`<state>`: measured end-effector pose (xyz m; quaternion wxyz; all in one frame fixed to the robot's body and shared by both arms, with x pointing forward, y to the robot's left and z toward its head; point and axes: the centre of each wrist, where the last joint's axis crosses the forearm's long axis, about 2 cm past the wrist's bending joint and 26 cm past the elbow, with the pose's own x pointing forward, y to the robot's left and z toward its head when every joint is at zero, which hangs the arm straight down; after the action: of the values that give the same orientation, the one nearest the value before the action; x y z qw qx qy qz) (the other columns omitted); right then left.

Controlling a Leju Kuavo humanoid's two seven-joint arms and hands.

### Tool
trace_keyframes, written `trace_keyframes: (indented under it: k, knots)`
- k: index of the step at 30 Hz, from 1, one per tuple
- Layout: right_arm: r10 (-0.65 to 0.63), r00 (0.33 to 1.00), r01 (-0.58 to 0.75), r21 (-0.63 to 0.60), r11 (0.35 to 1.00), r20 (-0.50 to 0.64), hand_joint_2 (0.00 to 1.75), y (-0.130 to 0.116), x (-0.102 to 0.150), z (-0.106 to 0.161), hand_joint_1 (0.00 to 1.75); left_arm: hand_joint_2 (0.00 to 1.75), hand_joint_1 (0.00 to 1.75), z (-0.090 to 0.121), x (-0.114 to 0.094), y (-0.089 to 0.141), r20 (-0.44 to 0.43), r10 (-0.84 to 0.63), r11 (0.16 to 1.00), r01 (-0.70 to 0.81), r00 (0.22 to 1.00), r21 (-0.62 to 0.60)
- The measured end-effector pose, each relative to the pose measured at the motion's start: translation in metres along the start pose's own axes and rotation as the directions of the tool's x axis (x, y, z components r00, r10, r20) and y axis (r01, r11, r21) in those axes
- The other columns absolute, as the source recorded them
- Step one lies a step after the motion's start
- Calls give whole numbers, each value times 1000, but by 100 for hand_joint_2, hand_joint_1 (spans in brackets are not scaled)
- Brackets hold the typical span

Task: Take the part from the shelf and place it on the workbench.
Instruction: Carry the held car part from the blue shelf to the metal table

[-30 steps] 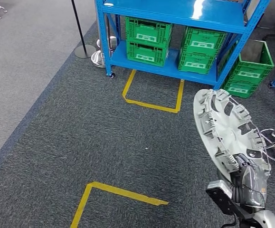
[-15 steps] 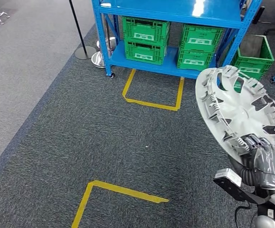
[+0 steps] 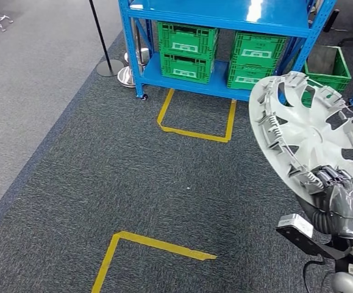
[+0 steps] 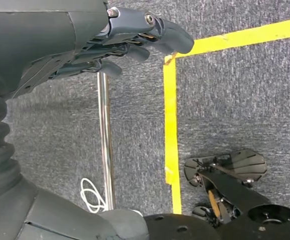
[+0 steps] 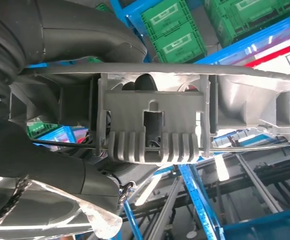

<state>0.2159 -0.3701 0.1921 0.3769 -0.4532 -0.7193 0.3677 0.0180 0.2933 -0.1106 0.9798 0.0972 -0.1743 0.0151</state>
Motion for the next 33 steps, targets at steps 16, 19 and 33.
trace_keyframes:
  k: [16,19,33]
  knots:
    - [5,994,-3,-19,1000,108,175,-32,-14,-45,175,175,0,2,-3,-3,-5,37,999,-38,999,-18]
    - [-1,994,3,-12,1000,114,175,-30,-11,-47,175,175,0,2,-4,-3,20,52,998,-52,998,-32]
    - [-29,990,27,13,1000,141,175,-22,0,-50,175,175,0,2,-3,-3,42,53,998,-52,998,-38]
